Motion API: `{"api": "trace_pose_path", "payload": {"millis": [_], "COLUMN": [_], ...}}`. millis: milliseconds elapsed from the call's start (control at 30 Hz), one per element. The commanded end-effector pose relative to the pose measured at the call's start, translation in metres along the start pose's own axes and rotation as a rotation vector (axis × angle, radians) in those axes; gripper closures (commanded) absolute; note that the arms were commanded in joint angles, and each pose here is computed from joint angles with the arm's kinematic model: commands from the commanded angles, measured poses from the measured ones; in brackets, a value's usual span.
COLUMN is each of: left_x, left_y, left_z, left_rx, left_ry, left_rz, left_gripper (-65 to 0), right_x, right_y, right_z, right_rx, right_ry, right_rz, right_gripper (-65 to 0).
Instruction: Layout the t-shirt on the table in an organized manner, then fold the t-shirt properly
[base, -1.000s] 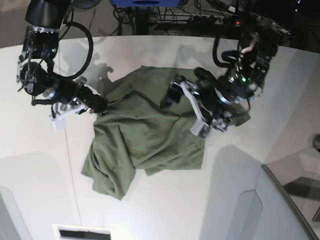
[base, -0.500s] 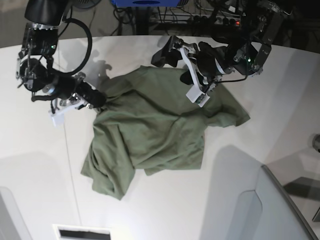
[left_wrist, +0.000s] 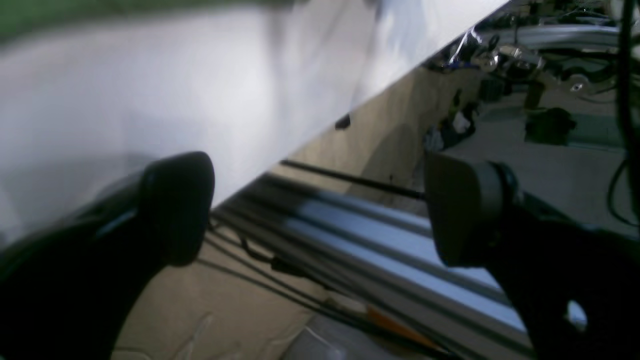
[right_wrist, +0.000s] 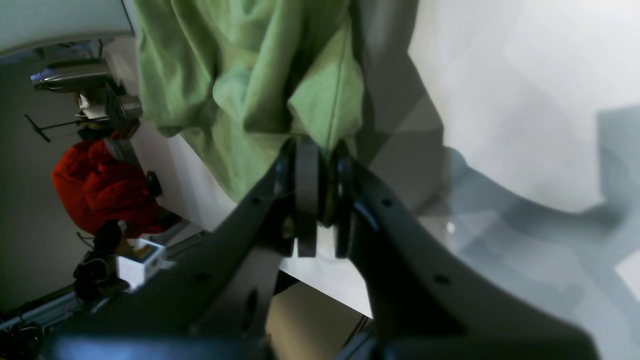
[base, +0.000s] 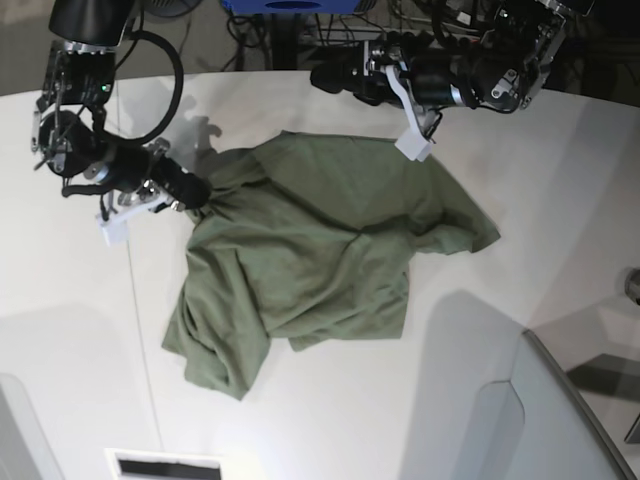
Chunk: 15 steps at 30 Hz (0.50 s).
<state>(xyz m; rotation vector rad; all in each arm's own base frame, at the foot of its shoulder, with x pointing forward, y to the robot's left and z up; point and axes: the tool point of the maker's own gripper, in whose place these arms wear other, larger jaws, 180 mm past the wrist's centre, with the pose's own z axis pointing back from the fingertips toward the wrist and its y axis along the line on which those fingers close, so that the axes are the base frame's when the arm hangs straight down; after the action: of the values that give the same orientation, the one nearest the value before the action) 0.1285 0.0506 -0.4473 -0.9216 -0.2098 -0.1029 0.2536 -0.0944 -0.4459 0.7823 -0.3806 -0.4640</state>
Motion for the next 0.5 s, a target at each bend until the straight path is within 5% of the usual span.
{"api": "trace_pose_path", "payload": {"millis": [0,100,300,467], "left_x": [0.004,-0.007,-0.003,0.003], "left_y": [-0.008,-0.006,0.045,0.044], "left_z": [0.002,0.002,0.028,0.021], "left_rx": [-0.036,-0.031,0.082,0.068], "left_ry": [-0.027,-0.022,-0.179,-0.199], "left_rz": [0.004,0.033,0.203,0.221], "left_gripper": [-65.0,-65.0,-65.0,-65.0], "right_x": [0.009,0.006,0.004,0.004], "right_y": [0.010,0.008,0.005,0.005], "right_z": [0.002,0.002,0.003,0.003], "right_rx": [0.031,0.029,0.021,0.021], "right_ry": [-0.023,-0.018,-0.016,-0.015], "right_rz": [0.017,0.010,0.009,0.010], "right_gripper": [-2.1,-2.1,-2.1,-2.1]}}
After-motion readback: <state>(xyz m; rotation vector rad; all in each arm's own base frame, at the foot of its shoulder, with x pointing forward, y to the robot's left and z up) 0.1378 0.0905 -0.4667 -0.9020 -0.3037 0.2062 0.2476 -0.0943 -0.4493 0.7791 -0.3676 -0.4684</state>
